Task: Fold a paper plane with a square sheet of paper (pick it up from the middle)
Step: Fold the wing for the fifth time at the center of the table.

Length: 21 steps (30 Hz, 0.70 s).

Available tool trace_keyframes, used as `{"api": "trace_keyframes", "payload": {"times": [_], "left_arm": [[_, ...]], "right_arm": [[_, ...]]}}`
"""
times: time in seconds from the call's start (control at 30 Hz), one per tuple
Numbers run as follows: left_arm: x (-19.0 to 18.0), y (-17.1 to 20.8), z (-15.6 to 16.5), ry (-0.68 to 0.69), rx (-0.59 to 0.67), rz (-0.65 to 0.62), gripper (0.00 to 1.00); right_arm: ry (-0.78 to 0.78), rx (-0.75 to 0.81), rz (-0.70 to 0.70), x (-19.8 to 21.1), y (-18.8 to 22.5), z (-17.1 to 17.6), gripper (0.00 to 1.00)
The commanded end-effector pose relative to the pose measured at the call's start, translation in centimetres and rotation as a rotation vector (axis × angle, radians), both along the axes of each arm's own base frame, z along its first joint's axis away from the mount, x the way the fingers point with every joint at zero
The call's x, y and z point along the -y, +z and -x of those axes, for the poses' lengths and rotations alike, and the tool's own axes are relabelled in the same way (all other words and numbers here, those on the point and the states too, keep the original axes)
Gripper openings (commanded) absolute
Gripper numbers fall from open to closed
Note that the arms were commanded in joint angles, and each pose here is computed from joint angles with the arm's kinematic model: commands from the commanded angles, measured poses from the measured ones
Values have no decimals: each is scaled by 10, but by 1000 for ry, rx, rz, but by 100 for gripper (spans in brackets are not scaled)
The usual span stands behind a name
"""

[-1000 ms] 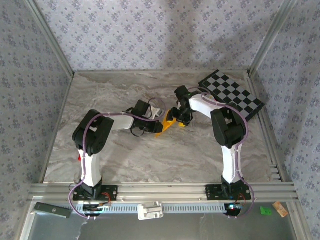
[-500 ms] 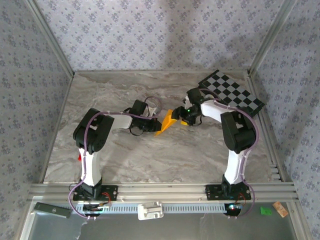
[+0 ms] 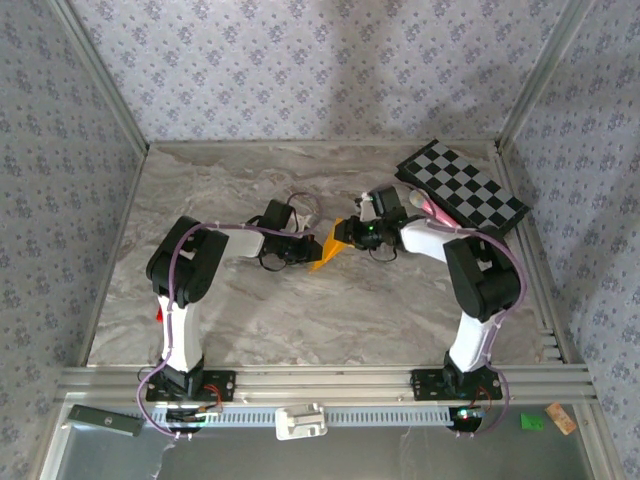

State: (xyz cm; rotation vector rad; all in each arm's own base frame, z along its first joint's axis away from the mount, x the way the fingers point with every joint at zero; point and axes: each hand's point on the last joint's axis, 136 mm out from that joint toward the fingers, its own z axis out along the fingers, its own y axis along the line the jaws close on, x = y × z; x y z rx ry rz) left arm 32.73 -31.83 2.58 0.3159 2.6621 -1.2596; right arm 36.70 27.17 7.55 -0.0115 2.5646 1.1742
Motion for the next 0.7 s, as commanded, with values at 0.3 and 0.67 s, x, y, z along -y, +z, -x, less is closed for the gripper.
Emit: {"api": "trace_keyframes", "payload": {"times": [0.3,0.67], "left_arm": [[-5,-29,19,-4,-84,-51,6],[-6,-32,21,-7,-101,-58,7]], "right_arm": [[8,-78,23,-20,-29,-8,22],[7,-117,98,-13,-48,-2,22]]}}
